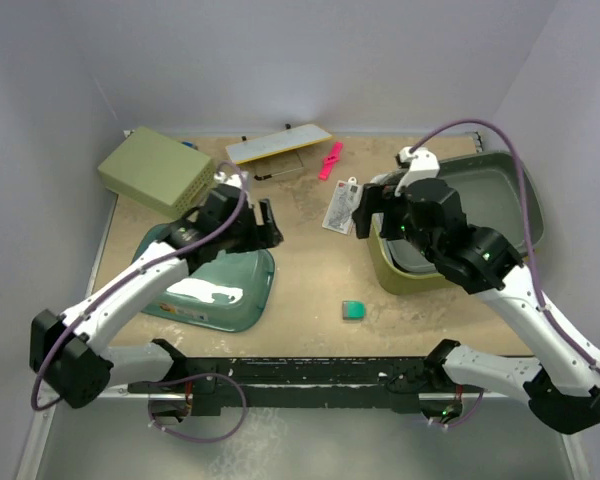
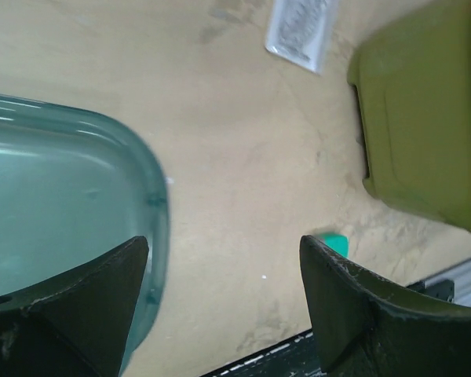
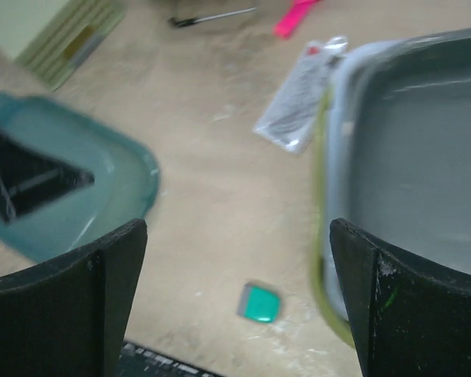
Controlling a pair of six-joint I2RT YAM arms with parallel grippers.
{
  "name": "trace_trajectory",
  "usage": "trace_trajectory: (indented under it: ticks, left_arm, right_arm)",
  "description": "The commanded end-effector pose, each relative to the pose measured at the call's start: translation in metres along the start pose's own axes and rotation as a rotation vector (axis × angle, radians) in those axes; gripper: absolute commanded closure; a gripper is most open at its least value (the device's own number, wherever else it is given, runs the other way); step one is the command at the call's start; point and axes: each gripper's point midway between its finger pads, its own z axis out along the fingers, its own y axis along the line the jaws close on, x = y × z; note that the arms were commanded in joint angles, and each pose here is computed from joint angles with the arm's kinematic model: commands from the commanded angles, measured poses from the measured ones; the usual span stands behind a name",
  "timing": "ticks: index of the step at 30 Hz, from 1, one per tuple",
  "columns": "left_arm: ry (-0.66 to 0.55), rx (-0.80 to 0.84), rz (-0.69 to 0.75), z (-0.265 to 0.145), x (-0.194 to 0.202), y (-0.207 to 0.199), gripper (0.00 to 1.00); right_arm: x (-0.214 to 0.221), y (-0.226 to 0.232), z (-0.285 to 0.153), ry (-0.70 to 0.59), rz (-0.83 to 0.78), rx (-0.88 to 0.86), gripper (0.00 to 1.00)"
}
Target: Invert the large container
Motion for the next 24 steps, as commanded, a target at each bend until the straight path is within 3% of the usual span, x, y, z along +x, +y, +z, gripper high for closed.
trace_trajectory:
  ticks: [1, 6, 13, 20, 24]
  left_arm:
    - [0.011, 0.11, -0.003, 0.038, 0.023, -0.052, 0.24]
    - [0.135, 0.049, 0.101, 0.077, 0.074, -0.052, 0.24]
    - [0.16, -0.243, 0.182, 0.102, 0.096, 0.019, 0.24]
    - [0.136, -0.418, 0.138, 0.089, 0.083, 0.08, 0.23]
    - [0.089, -0.465, 0.105, 0.068, 0.061, 0.102, 0.23]
  right_arm:
    - [-0.003, -0.085, -0.003, 0.017, -0.062, 0.391, 0.03]
    - [0.008, -0.121, 0.024, 0.147, -0.013, 0.412, 0.14]
    - [0.02, -0.112, 0.066, 0.222, -0.05, 0.337, 0.27]
    - [0.039, -0.124, 0.09, 0.278, -0.049, 0.331, 0.39]
    - [0.05, -0.132, 0.095, 0.312, -0.033, 0.333, 0.58]
